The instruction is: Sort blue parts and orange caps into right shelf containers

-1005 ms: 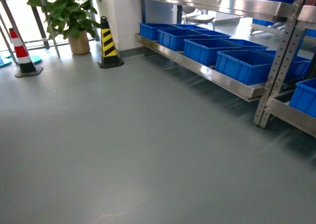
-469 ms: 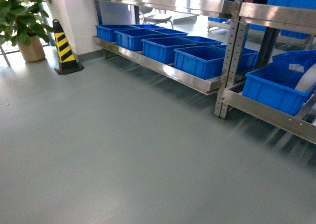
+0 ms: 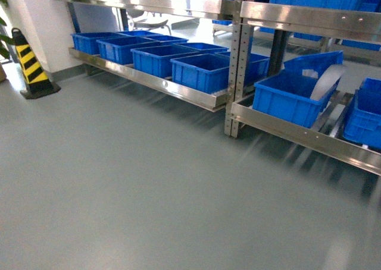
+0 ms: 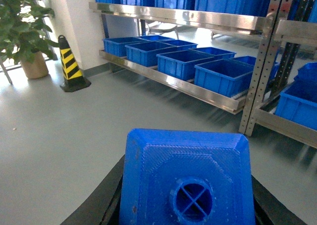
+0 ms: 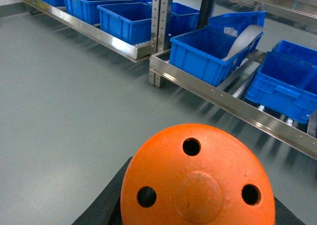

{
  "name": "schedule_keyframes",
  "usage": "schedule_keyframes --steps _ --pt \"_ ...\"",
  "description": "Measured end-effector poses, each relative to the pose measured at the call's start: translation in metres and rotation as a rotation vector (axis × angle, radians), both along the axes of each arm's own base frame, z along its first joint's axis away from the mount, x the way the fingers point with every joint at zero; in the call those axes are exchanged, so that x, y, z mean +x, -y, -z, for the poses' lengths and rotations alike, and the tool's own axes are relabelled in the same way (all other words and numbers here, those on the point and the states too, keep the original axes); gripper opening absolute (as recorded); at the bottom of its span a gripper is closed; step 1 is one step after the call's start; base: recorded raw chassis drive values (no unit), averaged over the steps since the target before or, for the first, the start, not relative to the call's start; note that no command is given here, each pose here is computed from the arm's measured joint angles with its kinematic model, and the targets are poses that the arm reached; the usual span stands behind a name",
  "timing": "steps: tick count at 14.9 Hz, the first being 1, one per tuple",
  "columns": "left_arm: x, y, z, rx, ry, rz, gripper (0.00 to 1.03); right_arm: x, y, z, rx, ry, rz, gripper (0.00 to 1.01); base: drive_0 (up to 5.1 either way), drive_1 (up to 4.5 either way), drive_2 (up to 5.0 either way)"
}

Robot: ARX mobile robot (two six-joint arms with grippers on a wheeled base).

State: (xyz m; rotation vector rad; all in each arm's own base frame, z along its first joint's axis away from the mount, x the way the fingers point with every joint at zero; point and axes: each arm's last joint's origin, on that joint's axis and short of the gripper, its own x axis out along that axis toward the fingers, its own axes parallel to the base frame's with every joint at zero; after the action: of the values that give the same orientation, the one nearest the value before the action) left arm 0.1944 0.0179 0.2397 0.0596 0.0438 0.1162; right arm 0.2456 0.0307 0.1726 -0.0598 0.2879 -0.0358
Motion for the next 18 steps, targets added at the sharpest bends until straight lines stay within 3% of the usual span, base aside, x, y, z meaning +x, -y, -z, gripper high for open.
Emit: schedule_keyframes --steps 18 --pt "0.0000 0.0002 0.0000 0.000 0.000 0.001 0.44 0.0000 0.0003 0.0000 0.000 0.000 0.001 0.45 -1.7 -1.66 -1.7"
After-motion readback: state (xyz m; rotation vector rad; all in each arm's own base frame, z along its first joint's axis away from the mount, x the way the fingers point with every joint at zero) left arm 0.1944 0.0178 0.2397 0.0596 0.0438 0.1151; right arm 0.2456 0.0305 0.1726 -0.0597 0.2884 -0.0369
